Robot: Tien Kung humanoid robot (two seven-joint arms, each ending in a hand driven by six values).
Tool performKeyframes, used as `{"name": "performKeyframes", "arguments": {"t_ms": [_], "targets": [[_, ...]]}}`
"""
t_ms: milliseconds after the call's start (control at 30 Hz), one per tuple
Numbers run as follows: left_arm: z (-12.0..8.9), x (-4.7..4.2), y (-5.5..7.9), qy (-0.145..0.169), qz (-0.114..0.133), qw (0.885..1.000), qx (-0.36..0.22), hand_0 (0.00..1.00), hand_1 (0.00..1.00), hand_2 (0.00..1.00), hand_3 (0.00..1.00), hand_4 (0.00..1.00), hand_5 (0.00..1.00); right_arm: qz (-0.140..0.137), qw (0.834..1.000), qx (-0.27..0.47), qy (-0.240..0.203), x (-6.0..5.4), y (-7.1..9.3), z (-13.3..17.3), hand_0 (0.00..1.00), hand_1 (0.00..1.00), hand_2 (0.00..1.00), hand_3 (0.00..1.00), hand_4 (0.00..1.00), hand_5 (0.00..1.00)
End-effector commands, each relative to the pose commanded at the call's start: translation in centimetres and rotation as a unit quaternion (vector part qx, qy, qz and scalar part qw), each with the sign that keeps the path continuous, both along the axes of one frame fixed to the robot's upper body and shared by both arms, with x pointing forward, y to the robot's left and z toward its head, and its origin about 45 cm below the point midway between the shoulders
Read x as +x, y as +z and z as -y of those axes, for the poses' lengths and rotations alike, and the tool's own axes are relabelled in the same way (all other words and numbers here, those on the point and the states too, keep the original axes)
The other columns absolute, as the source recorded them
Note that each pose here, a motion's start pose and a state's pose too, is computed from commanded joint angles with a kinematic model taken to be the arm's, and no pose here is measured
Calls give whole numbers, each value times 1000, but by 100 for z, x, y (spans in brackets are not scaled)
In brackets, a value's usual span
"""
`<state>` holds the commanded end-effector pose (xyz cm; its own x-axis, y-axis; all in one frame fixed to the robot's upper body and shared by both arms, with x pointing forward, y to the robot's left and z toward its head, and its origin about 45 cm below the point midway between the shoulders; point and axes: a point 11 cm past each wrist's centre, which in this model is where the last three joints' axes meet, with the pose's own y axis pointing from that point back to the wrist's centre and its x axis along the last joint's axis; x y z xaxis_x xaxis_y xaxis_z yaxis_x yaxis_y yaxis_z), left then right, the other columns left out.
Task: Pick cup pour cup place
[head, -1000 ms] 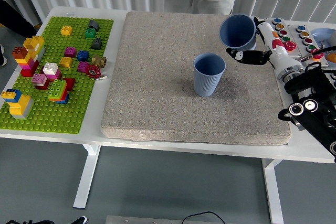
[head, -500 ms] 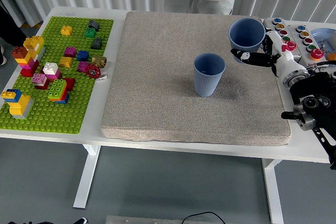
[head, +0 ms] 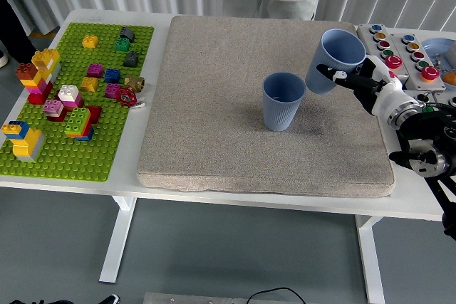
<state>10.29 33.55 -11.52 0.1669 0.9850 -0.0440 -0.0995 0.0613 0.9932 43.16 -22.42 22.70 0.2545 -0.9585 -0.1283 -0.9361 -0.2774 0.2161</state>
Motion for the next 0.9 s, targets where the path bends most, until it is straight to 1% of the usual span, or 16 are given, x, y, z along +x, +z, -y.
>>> {"name": "performKeyframes", "arguments": {"t_ms": [100, 400, 567, 767, 900], "targets": [[5, -2, -2, 0, 0, 1000, 0, 801, 854, 869, 792, 501, 998, 0, 1000, 2, -1, -14, -17, 11, 886, 795, 753, 753, 730, 264], [11, 7, -1, -1, 1, 1000, -1, 800, 854, 869, 793, 501, 998, -1, 1000, -10, -16, -90, -91, 171, 887, 795, 754, 753, 730, 267], [12, 0, -2, -2, 0, 1000, -1, 800, 855, 870, 792, 501, 998, 0, 999, -33, -31, -130, -139, 253, 887, 795, 749, 752, 729, 268], [14, 1, -3, -1, 1, 1000, -1, 800, 854, 869, 793, 502, 998, 0, 998, -55, -38, -216, -202, 352, 887, 795, 747, 753, 728, 275], [14, 2, -2, -1, 0, 1000, -1, 799, 854, 870, 792, 502, 998, -2, 997, -60, -43, -236, -224, 392, 886, 795, 746, 752, 726, 276]]}}
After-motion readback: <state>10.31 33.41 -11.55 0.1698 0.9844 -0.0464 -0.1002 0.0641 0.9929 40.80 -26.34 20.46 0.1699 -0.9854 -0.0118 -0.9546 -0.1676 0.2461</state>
